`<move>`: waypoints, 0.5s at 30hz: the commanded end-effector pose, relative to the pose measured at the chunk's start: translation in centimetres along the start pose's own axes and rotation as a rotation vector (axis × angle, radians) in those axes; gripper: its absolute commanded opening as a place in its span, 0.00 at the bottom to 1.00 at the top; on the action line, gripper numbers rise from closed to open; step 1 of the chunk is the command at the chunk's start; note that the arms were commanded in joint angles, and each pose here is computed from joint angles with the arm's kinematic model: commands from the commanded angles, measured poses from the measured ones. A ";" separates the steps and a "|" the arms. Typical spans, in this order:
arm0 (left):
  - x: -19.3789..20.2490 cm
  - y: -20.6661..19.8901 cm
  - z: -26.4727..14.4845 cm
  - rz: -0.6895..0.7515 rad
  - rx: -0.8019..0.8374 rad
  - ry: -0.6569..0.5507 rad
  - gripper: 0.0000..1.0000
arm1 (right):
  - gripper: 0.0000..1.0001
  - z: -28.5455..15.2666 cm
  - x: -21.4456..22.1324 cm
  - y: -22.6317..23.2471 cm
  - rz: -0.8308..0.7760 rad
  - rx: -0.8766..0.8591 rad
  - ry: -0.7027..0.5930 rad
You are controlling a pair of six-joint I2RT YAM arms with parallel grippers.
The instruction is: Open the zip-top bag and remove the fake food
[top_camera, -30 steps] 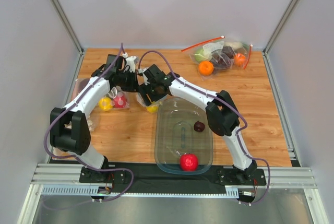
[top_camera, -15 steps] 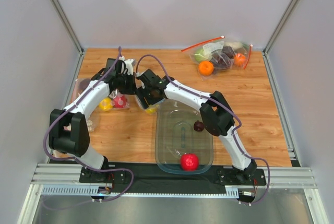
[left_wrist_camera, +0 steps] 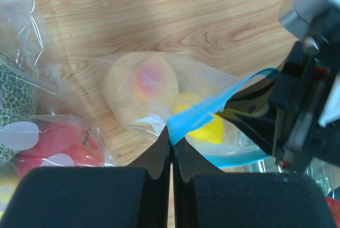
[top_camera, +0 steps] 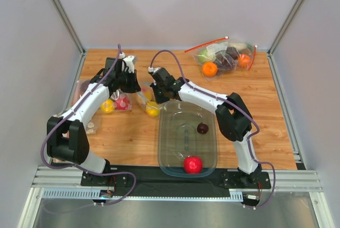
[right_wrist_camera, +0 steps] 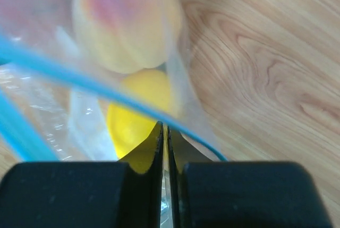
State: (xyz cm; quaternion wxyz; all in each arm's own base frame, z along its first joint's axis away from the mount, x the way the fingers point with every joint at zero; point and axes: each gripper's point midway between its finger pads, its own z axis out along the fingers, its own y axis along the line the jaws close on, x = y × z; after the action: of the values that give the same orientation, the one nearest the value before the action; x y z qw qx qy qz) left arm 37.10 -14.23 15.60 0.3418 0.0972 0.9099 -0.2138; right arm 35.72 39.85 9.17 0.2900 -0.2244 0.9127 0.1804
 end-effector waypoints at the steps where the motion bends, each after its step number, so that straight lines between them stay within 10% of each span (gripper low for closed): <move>1: -2.6 -0.5 -1.0 0.032 0.005 -0.073 0.00 | 0.05 -1.2 -2.3 0.5 0.077 -0.068 -0.084; 6: -2.5 -0.7 -0.9 0.033 0.019 -0.067 0.00 | 0.11 -1.1 -3.4 2.0 0.054 -0.136 -0.104; 15: -3.0 -3.2 -1.4 0.101 0.167 -0.076 0.00 | 0.51 -0.7 -6.3 3.2 0.068 -0.205 -0.239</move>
State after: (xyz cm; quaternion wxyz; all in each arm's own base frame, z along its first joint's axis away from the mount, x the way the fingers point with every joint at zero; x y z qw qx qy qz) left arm 36.87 -14.92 16.30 0.3411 0.1163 0.9034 -0.2324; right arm 37.14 42.24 10.75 0.3149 -0.2032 0.8888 0.2638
